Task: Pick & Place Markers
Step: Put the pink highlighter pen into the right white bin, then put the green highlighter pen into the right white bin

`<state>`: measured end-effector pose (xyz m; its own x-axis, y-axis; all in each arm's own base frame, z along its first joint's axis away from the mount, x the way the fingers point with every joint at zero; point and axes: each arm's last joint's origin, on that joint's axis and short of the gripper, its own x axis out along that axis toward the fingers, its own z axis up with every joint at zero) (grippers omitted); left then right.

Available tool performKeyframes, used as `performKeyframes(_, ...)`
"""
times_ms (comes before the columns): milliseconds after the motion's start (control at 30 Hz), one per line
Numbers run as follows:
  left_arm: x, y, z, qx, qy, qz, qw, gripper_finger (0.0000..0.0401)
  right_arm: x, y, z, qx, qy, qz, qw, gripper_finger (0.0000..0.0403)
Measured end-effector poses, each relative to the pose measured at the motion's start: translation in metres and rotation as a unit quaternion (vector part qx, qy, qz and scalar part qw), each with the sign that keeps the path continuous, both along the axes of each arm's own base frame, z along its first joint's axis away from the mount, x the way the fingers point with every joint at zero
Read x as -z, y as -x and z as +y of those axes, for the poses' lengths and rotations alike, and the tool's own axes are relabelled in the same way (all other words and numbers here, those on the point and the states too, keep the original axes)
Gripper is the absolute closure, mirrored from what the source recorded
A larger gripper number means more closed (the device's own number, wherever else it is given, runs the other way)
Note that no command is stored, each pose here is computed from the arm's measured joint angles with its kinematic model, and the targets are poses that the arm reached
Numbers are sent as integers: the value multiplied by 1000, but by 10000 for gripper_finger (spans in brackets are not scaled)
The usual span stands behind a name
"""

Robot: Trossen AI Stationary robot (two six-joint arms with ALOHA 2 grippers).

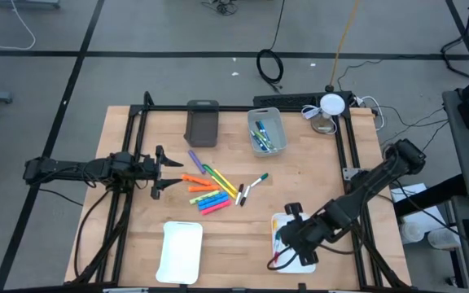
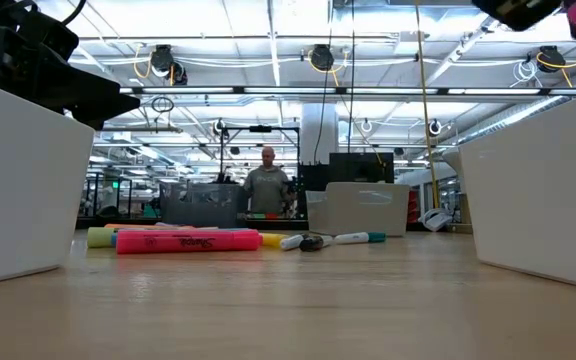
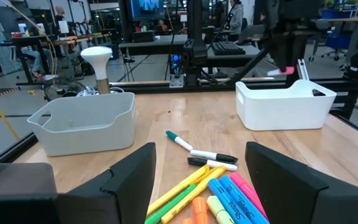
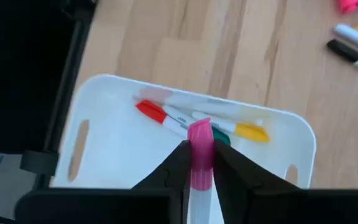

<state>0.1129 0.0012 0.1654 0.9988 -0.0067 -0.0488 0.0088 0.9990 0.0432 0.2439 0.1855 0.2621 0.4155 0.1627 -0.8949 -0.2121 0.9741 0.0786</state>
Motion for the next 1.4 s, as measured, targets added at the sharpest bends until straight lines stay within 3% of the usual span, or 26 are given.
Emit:
performKeyframes(433,0,0,0,0,0,0,1000,150,14,-1,-3,15,-1,-6,1000,288)
performKeyframes(667,0,0,0,0,0,0,1000,150,10,-18,-18,1,60,-73,996,263)
performKeyframes(833,0,0,0,0,0,0,1000,150,10,-39,-56,32,100,-78,991,245)
performKeyframes(1067,0,0,0,0,0,0,1000,150,10,-65,-136,95,143,-68,983,216)
performKeyframes(1233,0,0,0,0,0,0,1000,150,18,-81,-183,94,85,-69,990,204)
performKeyframes(1400,0,0,0,0,0,0,1000,150,40,-95,-203,73,51,-56,994,206)
